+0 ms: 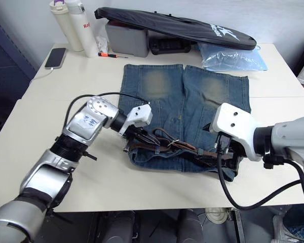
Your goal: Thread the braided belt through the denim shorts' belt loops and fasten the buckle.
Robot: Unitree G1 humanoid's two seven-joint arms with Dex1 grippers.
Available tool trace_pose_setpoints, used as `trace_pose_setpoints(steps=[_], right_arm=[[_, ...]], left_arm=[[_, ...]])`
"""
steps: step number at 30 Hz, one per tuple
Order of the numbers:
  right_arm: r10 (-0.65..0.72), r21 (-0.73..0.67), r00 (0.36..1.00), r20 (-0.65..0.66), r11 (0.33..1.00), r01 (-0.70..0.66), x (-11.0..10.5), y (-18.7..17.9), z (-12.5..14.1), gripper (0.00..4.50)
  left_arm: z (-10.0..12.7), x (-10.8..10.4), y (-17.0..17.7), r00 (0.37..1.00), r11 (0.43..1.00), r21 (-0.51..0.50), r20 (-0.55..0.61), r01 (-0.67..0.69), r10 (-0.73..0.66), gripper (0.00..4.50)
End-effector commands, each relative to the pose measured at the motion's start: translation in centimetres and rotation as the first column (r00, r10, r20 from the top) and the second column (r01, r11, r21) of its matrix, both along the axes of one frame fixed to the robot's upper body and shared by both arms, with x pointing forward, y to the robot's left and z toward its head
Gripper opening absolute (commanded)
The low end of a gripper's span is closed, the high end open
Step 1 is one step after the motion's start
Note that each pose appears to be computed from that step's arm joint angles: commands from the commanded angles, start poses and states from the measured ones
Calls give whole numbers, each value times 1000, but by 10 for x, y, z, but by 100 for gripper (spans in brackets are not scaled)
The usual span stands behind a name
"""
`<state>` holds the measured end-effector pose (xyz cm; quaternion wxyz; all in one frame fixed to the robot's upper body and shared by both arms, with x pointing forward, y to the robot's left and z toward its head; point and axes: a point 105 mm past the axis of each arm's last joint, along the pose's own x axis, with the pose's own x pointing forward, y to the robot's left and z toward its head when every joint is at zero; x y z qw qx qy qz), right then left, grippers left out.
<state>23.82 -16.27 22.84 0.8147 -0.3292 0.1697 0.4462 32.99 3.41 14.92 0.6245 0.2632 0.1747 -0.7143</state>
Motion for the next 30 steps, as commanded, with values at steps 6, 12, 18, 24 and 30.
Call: trace_pose_setpoints(steps=[6,12,18,24,30], right_arm=[[-58,-36,997,55,998,60,2,-10,2,450],[-41,-94,994,99,994,50,15,-8,-20,450],[-44,31,996,74,999,41,30,6,-35,450],[-53,52,998,19,997,52,42,9,-56,376],[-41,-2,999,19,999,41,49,1,-65,376]], left_arm=[[-26,-23,12,996,992,100,-61,77,-71,4],[-35,-28,8,997,992,111,-48,63,-58,4],[-36,-25,6,999,994,106,-28,30,-27,4],[-36,-25,8,999,994,111,-26,23,-21,0],[-34,-23,9,1000,994,109,-14,15,-14,0]])
